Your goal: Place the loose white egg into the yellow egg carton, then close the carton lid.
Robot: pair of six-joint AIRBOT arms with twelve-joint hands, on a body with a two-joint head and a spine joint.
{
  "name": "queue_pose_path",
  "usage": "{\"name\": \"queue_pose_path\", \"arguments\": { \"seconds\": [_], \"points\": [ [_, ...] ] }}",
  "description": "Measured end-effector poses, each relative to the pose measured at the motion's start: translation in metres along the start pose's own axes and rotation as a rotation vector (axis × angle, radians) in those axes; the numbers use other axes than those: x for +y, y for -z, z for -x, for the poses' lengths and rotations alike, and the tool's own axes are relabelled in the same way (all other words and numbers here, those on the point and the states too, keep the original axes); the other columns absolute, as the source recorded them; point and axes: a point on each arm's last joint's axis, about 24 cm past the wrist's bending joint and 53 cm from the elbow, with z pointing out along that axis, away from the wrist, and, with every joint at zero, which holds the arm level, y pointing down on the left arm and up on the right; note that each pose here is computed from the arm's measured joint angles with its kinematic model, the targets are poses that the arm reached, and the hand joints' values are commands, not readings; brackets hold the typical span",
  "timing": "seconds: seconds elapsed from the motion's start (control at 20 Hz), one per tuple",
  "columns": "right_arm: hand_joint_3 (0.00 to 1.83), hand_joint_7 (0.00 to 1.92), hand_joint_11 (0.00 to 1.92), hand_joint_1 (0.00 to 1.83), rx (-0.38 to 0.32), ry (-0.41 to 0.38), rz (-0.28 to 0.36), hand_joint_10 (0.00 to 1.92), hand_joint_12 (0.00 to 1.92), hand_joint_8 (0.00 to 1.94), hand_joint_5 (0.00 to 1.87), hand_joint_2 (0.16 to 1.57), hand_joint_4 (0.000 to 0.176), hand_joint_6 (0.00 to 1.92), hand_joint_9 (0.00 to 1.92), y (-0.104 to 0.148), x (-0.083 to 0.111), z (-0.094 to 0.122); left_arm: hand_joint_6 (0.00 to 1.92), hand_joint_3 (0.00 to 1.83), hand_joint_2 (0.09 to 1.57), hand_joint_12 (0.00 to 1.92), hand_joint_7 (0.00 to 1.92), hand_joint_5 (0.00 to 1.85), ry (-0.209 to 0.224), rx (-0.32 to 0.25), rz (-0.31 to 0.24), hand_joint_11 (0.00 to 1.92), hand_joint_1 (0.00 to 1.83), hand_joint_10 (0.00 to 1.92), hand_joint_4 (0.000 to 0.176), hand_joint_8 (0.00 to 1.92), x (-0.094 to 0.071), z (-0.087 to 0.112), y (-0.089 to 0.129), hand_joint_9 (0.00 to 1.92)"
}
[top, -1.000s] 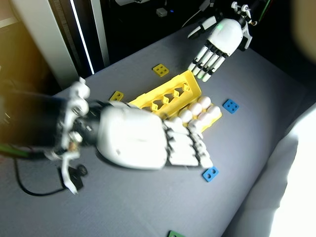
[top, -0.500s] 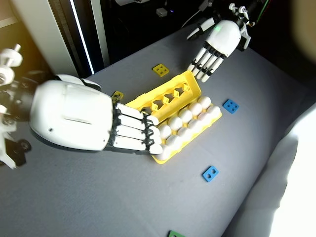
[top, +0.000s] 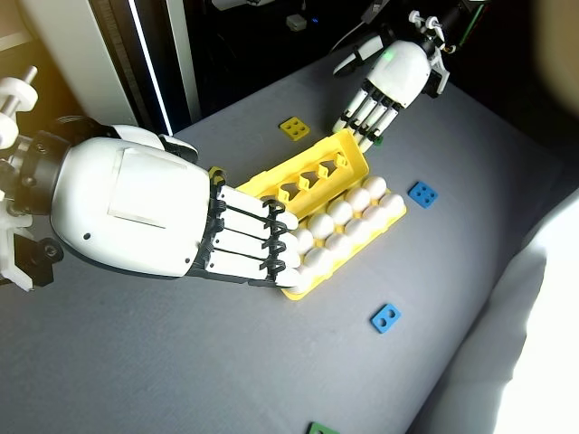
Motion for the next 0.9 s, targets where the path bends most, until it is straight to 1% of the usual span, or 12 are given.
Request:
{"name": "queue_pose_path", "arguments": {
  "seconds": [0.1,0.35,0.45,0.55,0.65,0.75,0.85,0.9],
  "points": [
    [0.00,0.04,0.00,0.23,-0.005,0.000,-0.010,0.00,0.00,0.00,0.06,0.93,0.000,0.01,0.00,0.004,-0.003,0.002,0.00,0.00,1.19,0.29,0.30,0.27,0.000,0.002,0.001,0.00,0.00,0.00,0.000,0.00,-0.001,-0.001,-0.002,0.25],
    [0.00,0.06,0.01,0.27,-0.013,0.003,-0.028,0.00,0.00,0.01,0.08,0.93,0.000,0.01,0.01,0.008,-0.009,0.004,0.00,0.00,1.20,0.29,0.28,0.26,0.000,0.002,-0.007,0.00,0.00,0.00,0.000,0.00,-0.004,-0.003,-0.009,0.25],
    [0.00,0.06,0.00,0.24,-0.015,0.004,-0.033,0.00,0.00,0.00,0.07,0.94,0.000,0.00,0.00,0.009,-0.010,0.005,0.00,0.00,1.20,0.32,0.28,0.26,0.002,0.000,-0.008,0.00,0.00,0.00,0.000,0.00,-0.006,-0.004,-0.013,0.25],
    [0.00,0.07,0.00,0.26,-0.018,0.005,-0.039,0.00,0.00,0.01,0.08,0.93,0.000,0.01,0.01,0.009,-0.012,0.006,0.00,0.00,1.20,0.33,0.26,0.24,0.003,0.002,-0.007,0.00,0.00,0.00,0.000,0.00,-0.007,-0.007,-0.017,0.24],
    [0.00,0.06,0.00,0.22,-0.018,0.005,-0.041,0.00,0.00,0.00,0.06,0.93,0.000,0.00,0.00,0.010,-0.012,0.006,0.00,0.00,1.20,0.33,0.26,0.23,0.008,0.002,-0.008,0.00,0.00,0.00,0.000,0.00,-0.008,-0.008,-0.020,0.23],
    [0.00,0.06,0.00,0.21,-0.019,0.006,-0.043,0.00,0.00,0.00,0.06,0.93,0.000,0.00,0.00,0.010,-0.013,0.006,0.00,0.00,1.20,0.33,0.28,0.24,0.012,-0.004,-0.005,0.00,0.00,0.01,0.000,0.01,-0.009,-0.007,-0.022,0.25],
    [0.00,0.07,0.00,0.23,-0.018,0.014,-0.049,0.00,0.00,0.00,0.07,0.94,0.000,0.01,0.00,0.010,-0.014,0.006,0.00,0.00,1.20,0.30,0.27,0.23,0.011,-0.005,-0.004,0.00,0.00,0.00,0.000,0.00,-0.009,-0.007,-0.022,0.24],
    [0.01,0.05,0.00,0.20,-0.018,0.016,-0.052,0.00,0.00,0.00,0.05,0.94,0.000,0.00,0.00,0.010,-0.015,0.006,0.00,0.00,1.20,0.27,0.26,0.23,0.007,-0.006,-0.005,0.00,0.00,0.00,0.000,0.00,-0.010,-0.006,-0.023,0.23]
  ]
}}
